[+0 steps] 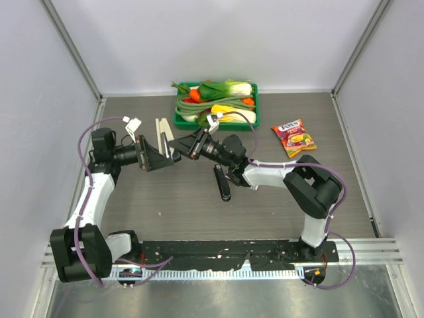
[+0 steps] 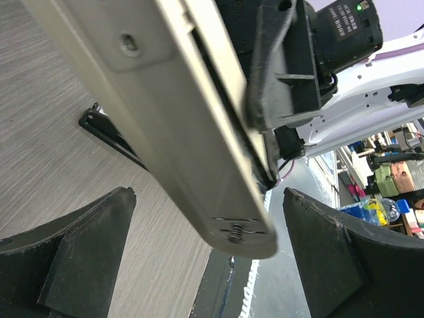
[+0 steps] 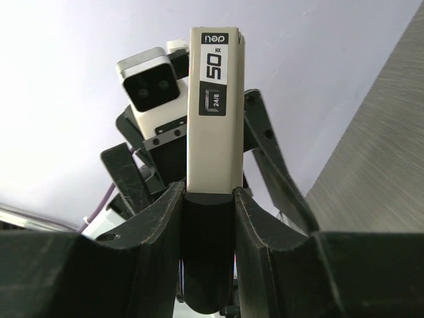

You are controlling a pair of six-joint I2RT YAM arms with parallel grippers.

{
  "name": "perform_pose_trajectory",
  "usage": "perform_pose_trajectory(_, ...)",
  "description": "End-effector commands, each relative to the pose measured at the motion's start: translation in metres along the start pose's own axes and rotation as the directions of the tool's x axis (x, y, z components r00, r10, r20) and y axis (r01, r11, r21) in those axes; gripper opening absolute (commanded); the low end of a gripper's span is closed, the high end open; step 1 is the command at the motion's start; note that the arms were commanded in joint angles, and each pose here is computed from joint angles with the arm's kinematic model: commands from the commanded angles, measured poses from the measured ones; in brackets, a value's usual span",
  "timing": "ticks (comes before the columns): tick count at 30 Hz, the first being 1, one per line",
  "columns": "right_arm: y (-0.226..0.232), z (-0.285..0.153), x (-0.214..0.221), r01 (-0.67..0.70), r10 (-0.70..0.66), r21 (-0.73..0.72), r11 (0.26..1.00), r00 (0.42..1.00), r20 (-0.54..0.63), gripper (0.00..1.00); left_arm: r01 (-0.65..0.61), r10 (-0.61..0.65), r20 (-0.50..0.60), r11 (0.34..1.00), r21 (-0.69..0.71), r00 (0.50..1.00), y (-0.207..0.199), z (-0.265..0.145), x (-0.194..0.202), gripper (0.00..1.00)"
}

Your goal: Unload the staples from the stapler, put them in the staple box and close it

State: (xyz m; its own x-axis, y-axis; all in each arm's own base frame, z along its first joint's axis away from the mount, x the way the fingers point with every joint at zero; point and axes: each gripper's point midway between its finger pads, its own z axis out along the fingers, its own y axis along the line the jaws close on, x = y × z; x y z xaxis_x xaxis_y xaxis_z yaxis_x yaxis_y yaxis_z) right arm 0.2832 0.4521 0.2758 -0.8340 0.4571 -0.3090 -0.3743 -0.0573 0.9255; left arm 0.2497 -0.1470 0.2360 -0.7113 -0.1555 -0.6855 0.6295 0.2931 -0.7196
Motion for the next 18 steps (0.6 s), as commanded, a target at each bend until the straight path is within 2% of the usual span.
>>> perform_pose_trajectory(1,0.097,0.002,-0.016,0.055,-0.043,-0.284,0.957,0.998,0.049,0.02,-0.037,0.037,-0.004,0.999,0.018,0.999,-0.008,0.0,-0.005,0.99)
perform_pose_trajectory(2,0.096,0.002,-0.016,0.059,-0.046,-0.284,0.957,0.998,0.05,0.02,-0.036,0.037,-0.006,0.999,0.027,0.999,-0.01,0.0,-0.005,0.97)
perform_pose_trajectory(4,0.093,0.003,-0.016,0.061,-0.048,-0.278,0.959,0.997,0.052,0.02,-0.042,0.043,-0.015,0.997,0.058,0.999,-0.016,-0.001,-0.006,0.87)
perform_pose_trajectory(5,0.092,0.004,-0.015,0.064,-0.052,-0.275,0.959,0.997,0.051,0.02,-0.04,0.041,-0.017,0.997,0.069,0.999,-0.019,-0.001,-0.007,0.77)
perform_pose_trajectory(7,0.086,0.005,-0.014,0.067,-0.056,-0.262,0.963,0.997,0.047,0.02,-0.041,0.044,-0.026,0.994,0.101,0.999,-0.026,-0.002,-0.009,0.66)
perform_pose_trajectory(8,0.084,0.005,-0.013,0.065,-0.055,-0.257,0.964,0.998,0.044,0.02,-0.038,0.041,-0.029,0.993,0.108,0.999,-0.027,-0.002,-0.009,0.57)
perform_pose_trajectory(13,0.075,0.004,-0.011,0.064,-0.055,-0.242,0.968,0.998,0.043,0.02,-0.043,0.047,-0.032,0.991,0.123,0.998,-0.032,-0.003,-0.01,0.47)
perform_pose_trajectory(16,0.074,0.004,-0.01,0.073,-0.065,-0.242,0.967,0.997,0.043,0.02,-0.043,0.049,-0.039,0.99,0.136,0.998,-0.034,-0.003,-0.007,0.38)
perform_pose_trajectory(18,0.073,0.003,-0.009,0.073,-0.066,-0.243,0.967,0.997,0.037,0.02,-0.042,0.049,-0.045,0.988,0.145,0.998,-0.034,-0.002,-0.004,0.28)
